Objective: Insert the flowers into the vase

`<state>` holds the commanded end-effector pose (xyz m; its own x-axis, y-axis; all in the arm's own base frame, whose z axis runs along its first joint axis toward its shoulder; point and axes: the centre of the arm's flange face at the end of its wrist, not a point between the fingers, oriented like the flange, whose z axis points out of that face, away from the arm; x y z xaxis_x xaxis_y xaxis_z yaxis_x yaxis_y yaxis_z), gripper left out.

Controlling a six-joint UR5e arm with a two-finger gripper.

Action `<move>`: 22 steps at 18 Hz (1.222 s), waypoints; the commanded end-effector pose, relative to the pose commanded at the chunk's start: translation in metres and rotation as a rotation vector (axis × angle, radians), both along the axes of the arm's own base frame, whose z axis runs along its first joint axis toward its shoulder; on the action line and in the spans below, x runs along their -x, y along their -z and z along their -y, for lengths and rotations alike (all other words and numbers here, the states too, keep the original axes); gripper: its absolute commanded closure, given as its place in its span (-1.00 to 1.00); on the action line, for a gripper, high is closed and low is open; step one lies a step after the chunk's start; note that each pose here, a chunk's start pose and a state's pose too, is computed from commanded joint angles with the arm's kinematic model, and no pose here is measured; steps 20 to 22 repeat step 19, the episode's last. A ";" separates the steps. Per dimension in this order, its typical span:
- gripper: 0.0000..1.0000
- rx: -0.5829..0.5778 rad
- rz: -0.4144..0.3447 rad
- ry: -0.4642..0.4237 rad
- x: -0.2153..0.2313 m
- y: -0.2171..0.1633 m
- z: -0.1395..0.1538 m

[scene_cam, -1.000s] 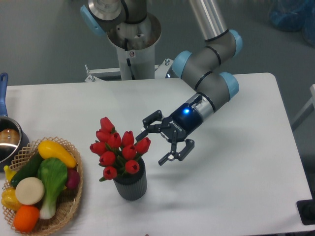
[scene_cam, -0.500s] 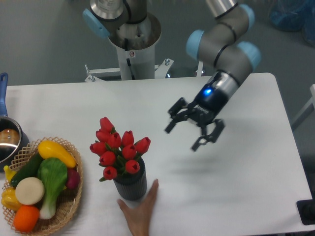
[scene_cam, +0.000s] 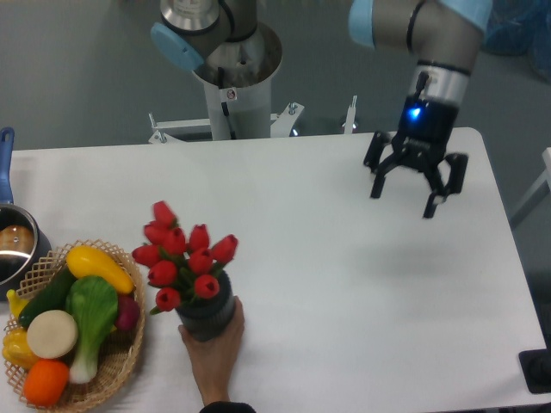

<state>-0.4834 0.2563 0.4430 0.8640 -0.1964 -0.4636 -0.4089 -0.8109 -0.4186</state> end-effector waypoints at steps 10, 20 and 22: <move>-1.00 0.267 0.172 -0.067 -0.015 -0.038 0.029; -1.00 0.326 0.202 -0.061 -0.019 -0.039 0.028; -1.00 0.326 0.202 -0.061 -0.019 -0.039 0.028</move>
